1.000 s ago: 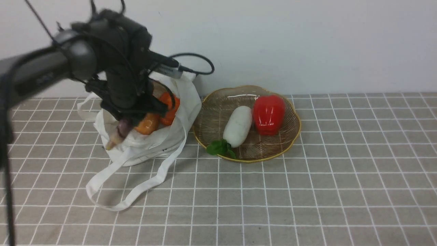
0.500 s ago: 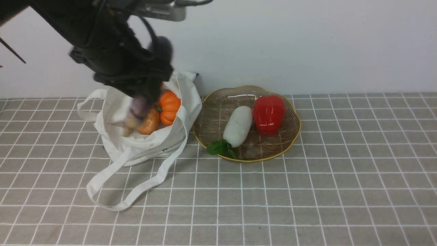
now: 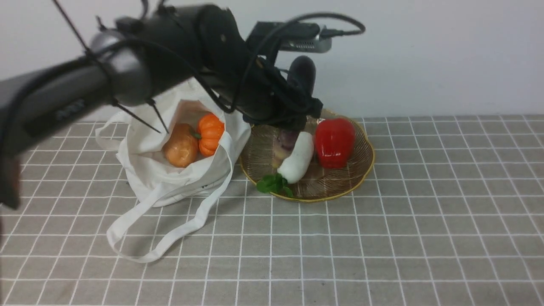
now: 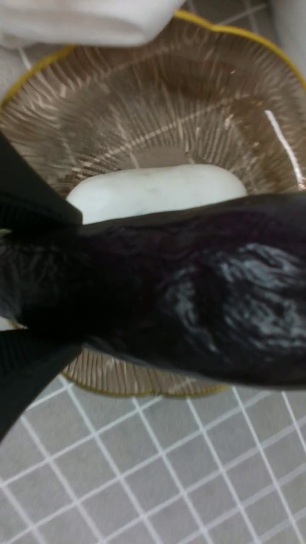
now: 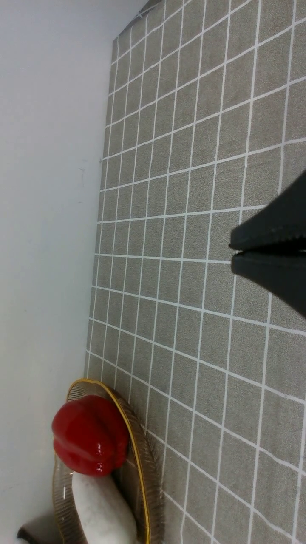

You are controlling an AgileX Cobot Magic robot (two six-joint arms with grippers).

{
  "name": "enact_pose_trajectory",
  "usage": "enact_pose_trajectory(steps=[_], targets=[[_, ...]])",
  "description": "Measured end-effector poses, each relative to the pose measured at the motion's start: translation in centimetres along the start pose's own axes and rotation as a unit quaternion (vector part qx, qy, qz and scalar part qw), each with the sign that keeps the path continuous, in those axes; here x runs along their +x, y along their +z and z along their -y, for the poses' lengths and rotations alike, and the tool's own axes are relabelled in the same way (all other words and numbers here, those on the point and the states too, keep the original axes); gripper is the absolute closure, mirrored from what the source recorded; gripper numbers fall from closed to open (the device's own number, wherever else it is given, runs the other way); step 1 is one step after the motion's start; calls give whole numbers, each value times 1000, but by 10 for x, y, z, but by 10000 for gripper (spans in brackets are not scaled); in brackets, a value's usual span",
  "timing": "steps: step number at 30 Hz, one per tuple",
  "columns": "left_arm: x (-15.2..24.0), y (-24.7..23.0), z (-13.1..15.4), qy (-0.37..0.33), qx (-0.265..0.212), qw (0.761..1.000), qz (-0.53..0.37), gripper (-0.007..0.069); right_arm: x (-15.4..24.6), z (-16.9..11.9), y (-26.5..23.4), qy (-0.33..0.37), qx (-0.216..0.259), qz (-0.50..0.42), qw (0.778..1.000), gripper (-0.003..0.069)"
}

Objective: Take vegetables from bag on grey coffee tablecloth place on plate.
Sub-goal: 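Take the eggplant out of the bag and place it in the plate with the left gripper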

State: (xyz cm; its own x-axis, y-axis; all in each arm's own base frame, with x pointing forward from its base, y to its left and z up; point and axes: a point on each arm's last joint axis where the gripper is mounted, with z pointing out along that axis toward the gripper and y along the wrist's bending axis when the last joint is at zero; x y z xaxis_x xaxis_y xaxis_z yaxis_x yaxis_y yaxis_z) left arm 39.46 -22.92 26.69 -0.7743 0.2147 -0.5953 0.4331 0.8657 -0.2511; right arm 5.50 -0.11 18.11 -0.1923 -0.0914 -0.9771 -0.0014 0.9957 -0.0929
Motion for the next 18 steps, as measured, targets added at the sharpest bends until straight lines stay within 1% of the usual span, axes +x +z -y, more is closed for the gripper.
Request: enact_pose_trajectory(steps=[5,9,13,14,15,16,18], targets=[[7,31,-6,-22,5,1000,-14,354,0,0,0,0,0,0,1000,673],[9,41,-7,-33,9,999,-10,346,0,0,0,0,0,0,1000,673],[8,46,-6,-51,21,998,0,244,0,0,0,0,0,0,1000,673],[7,46,-5,-54,25,998,4,200,0,0,0,0,0,0,1000,673],[7,46,-6,-54,25,998,5,200,0,0,0,0,0,0,1000,673],[6,46,-5,-58,29,998,9,148,0,0,0,0,0,0,1000,673],[5,46,-4,-61,33,998,9,72,0,0,0,0,0,0,1000,673]])
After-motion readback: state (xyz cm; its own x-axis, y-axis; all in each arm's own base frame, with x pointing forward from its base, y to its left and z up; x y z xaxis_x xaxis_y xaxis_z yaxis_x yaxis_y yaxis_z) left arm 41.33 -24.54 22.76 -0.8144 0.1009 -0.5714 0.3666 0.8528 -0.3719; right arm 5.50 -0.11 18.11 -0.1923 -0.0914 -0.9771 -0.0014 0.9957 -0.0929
